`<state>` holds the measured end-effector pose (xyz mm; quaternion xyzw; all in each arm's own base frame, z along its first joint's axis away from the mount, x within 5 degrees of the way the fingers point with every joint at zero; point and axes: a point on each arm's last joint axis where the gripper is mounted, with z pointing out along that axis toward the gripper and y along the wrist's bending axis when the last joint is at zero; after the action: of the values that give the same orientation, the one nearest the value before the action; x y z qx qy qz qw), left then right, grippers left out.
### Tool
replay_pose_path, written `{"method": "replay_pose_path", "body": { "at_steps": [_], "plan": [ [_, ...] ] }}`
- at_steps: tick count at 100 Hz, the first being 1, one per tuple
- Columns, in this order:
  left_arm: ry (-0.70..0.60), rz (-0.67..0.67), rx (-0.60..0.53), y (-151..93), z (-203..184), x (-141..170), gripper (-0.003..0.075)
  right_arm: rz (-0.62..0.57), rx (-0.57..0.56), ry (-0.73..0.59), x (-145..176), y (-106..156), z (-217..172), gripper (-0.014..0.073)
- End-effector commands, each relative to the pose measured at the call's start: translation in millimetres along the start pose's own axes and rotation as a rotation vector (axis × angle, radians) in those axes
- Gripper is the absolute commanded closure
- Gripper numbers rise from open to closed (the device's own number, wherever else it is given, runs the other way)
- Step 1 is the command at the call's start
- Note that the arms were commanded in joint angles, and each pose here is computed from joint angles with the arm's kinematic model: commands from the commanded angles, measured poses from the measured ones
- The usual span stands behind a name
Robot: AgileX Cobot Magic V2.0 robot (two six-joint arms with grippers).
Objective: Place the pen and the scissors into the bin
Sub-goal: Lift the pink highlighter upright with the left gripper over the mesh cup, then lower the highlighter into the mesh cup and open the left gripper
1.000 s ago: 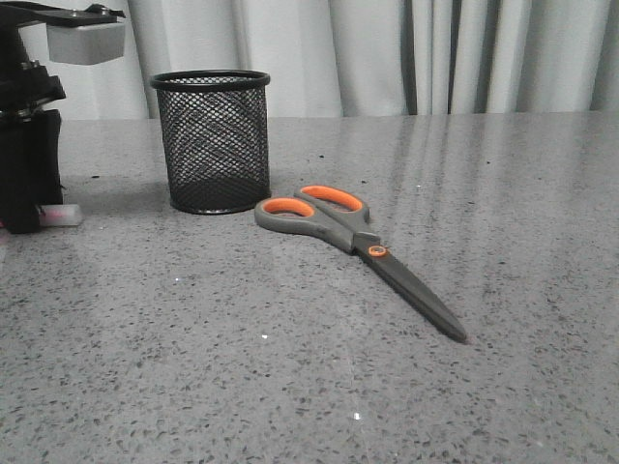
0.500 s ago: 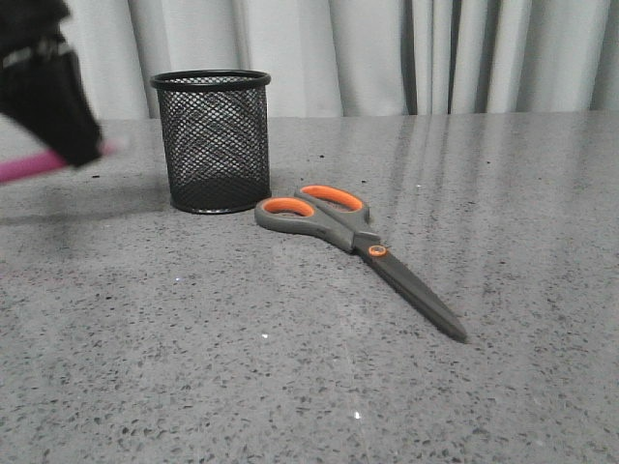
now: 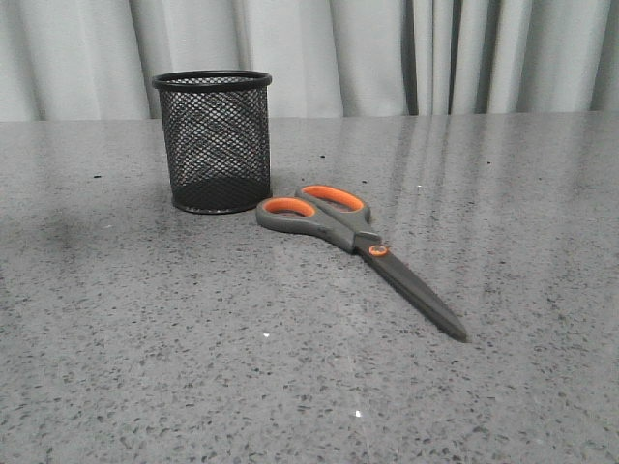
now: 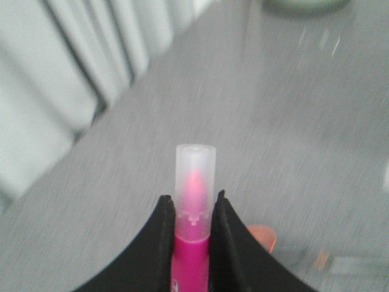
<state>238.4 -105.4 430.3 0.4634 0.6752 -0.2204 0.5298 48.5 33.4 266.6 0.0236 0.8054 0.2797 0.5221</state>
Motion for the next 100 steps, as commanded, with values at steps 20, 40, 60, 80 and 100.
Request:
{"method": "replay_pose_path", "body": {
  "at_steps": [20, 40, 60, 80, 100],
  "plan": [
    [-0.49, -0.244, -0.015, 2, 17, 11, 0.0739, -0.013, -0.032, -0.11, -24, 12, -8, 0.0163],
    [-0.439, -0.214, 0.048, 8, 45, 42, 0.0739, -0.04, -0.034, -0.117, -26, 13, -9, 0.0163],
    [-0.434, -0.186, 0.092, 16, 61, 51, 0.0739, -0.04, -0.034, -0.117, -26, 13, -9, 0.0163],
    [-0.384, -0.123, 0.032, 27, 75, 65, 0.0739, -0.04, -0.034, -0.104, -24, 13, -9, 0.0163],
    [-0.366, -0.151, 0.051, 31, 86, 75, 0.0738, -0.04, -0.034, -0.104, -24, 13, -9, 0.0163]
  ]
}}
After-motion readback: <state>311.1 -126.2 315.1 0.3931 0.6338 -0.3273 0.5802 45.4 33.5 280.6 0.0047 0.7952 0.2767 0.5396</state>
